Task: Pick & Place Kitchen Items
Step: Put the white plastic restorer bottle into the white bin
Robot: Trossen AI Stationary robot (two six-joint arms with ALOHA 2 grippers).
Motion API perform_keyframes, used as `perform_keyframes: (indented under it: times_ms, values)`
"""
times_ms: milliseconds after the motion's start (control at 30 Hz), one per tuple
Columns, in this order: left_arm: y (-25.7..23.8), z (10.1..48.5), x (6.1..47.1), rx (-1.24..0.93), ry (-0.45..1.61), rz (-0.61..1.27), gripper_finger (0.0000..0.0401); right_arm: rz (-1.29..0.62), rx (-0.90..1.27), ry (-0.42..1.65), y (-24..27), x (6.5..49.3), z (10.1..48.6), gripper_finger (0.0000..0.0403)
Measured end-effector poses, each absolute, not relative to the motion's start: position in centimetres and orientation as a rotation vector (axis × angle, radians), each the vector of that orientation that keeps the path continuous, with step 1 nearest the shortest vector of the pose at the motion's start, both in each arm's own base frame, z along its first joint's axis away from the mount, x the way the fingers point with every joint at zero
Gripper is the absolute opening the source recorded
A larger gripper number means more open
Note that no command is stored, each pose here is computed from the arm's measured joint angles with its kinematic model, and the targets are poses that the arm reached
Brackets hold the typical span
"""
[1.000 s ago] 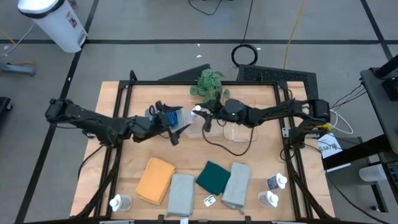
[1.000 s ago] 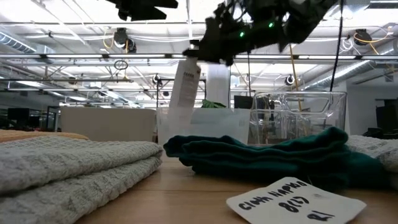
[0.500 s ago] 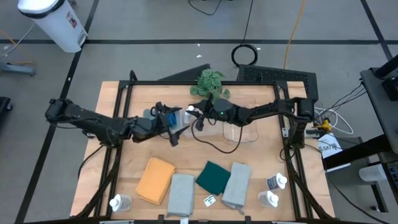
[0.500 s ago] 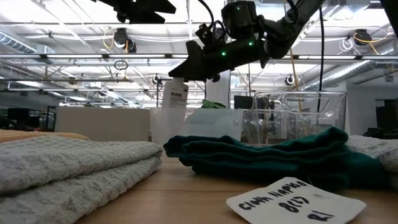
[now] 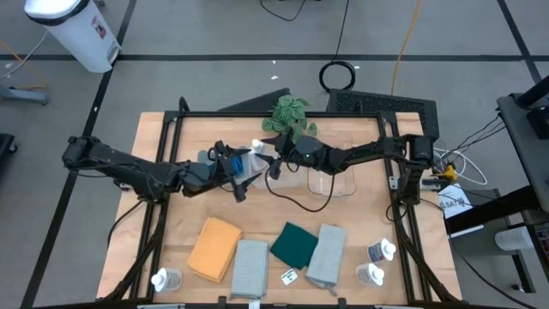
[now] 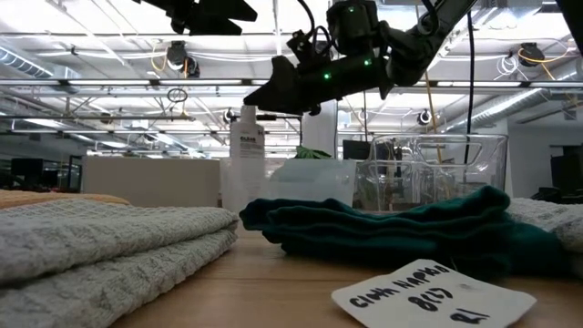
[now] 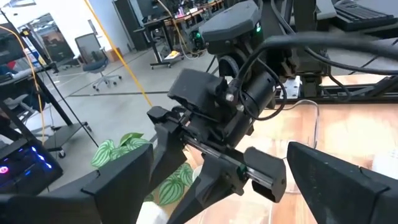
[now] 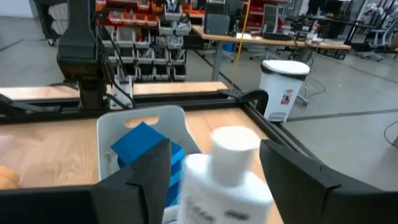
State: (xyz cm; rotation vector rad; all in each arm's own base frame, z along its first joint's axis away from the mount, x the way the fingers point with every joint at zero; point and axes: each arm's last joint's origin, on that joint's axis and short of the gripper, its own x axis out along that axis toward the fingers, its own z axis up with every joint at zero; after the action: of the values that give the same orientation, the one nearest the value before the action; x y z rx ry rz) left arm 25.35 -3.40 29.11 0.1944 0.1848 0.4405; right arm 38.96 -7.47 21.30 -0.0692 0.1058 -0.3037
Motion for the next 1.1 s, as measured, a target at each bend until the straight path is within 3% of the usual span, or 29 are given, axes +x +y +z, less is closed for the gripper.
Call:
perform_keyframes:
  times_ms: [367,667,867,1000,1100]
  values:
    - [-3.4,28.9,25.3,0.208,0.203,0.439,0.0374,-0.277,-0.115,0.195,-6.4,37.6,23.4,0.0234]
    - [-3.4,28.9,25.3,0.172,0.194,0.442,0.0374,-0.173,-0.088,0.376,-2.3,32.7,28.1,0.0222]
    - [-3.4,28.7,25.3,0.135,0.204,0.445,0.0383,-0.099,-0.046,0.386,0.4,29.2,28.8,0.0211]
    - [-4.0,28.7,25.0,0.164,0.297,0.354,0.0377,-0.067,-0.046,0.337,1.4,27.0,28.6,0.0205]
    - [-5.5,31.0,23.7,0.117,0.442,0.247,0.0370,-0.052,-0.044,0.289,1.7,25.7,28.6,0.0203]
